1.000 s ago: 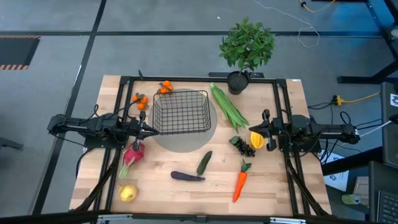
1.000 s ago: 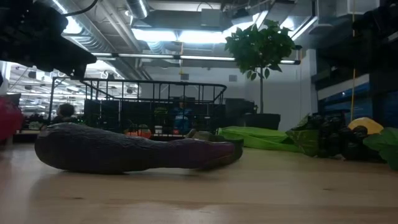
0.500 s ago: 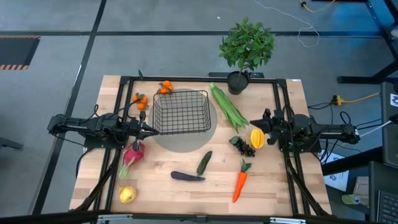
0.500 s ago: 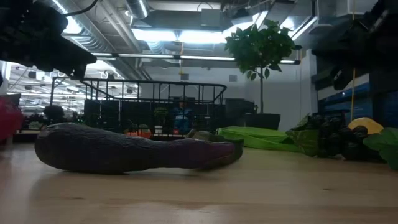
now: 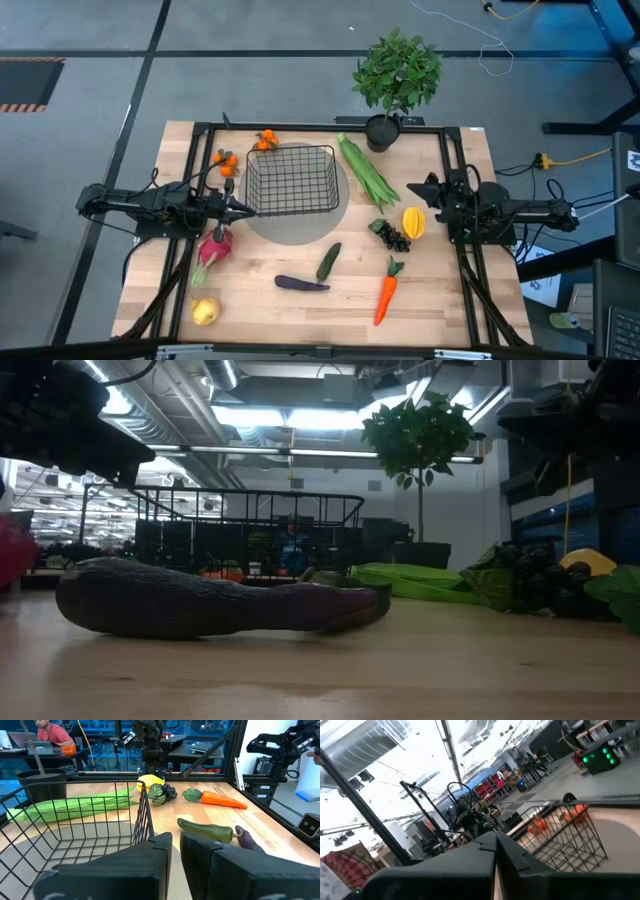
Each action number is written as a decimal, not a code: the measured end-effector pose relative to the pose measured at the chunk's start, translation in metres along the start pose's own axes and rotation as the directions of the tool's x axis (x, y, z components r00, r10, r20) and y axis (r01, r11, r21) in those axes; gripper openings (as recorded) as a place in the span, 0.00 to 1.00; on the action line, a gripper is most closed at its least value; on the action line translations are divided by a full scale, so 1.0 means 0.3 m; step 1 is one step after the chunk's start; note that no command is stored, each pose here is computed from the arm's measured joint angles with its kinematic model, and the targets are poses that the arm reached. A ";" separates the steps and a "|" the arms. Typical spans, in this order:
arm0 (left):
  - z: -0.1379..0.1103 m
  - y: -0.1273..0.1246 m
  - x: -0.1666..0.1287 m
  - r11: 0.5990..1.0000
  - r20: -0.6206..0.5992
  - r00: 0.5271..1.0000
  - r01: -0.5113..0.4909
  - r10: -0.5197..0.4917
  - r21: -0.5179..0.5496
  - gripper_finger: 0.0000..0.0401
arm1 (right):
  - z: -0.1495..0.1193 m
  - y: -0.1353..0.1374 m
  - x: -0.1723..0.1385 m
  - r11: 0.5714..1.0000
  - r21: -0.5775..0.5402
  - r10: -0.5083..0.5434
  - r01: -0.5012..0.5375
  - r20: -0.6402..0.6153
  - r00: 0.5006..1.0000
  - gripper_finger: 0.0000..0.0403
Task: Build produce basket
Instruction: Put the yellow starfruit into the black wire basket
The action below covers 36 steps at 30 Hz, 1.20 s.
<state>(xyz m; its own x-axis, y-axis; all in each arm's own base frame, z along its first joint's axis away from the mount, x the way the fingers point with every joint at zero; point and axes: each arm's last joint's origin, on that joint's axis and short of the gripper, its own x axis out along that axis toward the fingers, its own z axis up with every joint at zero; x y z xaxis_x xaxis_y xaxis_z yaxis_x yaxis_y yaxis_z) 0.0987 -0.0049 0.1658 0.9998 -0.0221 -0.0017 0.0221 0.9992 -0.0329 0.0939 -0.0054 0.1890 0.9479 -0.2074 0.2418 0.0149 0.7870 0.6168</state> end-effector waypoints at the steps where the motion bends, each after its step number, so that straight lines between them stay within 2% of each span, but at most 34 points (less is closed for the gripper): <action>1: 0.000 0.000 0.000 1.000 0.000 1.000 0.000 0.000 0.000 0.07 | 0.002 0.001 0.000 1.000 -0.015 0.004 -0.004 0.005 1.000 0.01; 6: 0.000 0.000 0.000 1.000 0.000 1.000 0.000 0.000 0.000 0.07 | 0.003 0.002 0.000 0.988 -0.154 0.007 -0.006 0.008 1.000 0.01; 10: 0.000 0.000 0.000 1.000 0.000 1.000 0.000 0.000 0.000 0.07 | 0.009 0.008 0.000 0.986 -0.163 0.026 -0.022 0.026 0.999 0.01; 12: 0.000 0.000 0.000 1.000 0.000 1.000 0.000 0.000 0.000 0.07 | 0.017 0.018 -0.001 0.980 -0.184 0.082 -0.075 0.031 0.996 0.01; 14: 0.000 0.000 0.000 1.000 0.000 1.000 0.000 0.000 0.000 0.07 | 0.029 0.040 -0.005 0.953 -0.227 0.213 -0.203 0.022 0.977 0.01; 16: 0.000 0.000 0.000 1.000 0.000 1.000 0.000 0.000 0.000 0.07 | 0.046 0.068 -0.014 0.887 -0.283 0.384 -0.364 0.016 0.923 0.01; 18: 0.000 0.000 0.000 1.000 0.000 1.000 0.000 0.000 0.000 0.07 | 0.067 0.098 -0.030 0.782 -0.346 0.557 -0.519 0.013 0.831 0.01; 20: 0.000 0.000 0.000 1.000 0.000 1.000 0.000 0.000 0.000 0.07 | 0.085 0.122 -0.050 0.670 -0.398 0.685 -0.626 0.009 0.728 0.01; 23: 0.000 0.000 0.000 1.000 0.000 1.000 0.000 0.000 0.000 0.07 | 0.097 0.140 -0.069 0.543 -0.442 0.789 -0.714 -0.023 0.614 0.01; 25: 0.000 0.000 0.000 1.000 0.000 1.000 0.000 0.000 0.000 0.07 | 0.095 0.142 -0.072 0.511 -0.443 0.808 -0.737 -0.047 0.588 0.01; 28: 0.000 0.000 0.000 1.000 0.000 1.000 0.000 0.000 0.000 0.07 | 0.086 0.137 -0.067 0.524 -0.425 0.794 -0.738 -0.070 0.604 0.01; 30: 0.000 0.000 0.000 1.000 0.000 1.000 0.000 0.000 0.000 0.07 | 0.080 0.132 -0.061 0.559 -0.394 0.771 -0.730 -0.075 0.632 0.01; 33: 0.000 0.000 0.000 1.000 0.000 1.000 0.000 0.000 0.000 0.07 | 0.067 0.119 -0.048 0.632 -0.351 0.713 -0.691 -0.086 0.696 0.01; 36: 0.000 0.000 0.000 1.000 0.000 1.000 0.000 0.000 0.000 0.07 | 0.048 0.096 -0.030 0.739 -0.333 0.594 -0.585 -0.085 0.800 0.01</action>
<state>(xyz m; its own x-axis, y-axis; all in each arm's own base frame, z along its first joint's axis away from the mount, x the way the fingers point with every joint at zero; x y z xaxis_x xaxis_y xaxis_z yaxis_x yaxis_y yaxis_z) 0.0987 -0.0049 0.1657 0.9997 -0.0223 -0.0019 0.0222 0.9992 -0.0329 0.0813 0.0107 0.2155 0.7939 0.3513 0.4963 -0.4376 0.8968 0.0652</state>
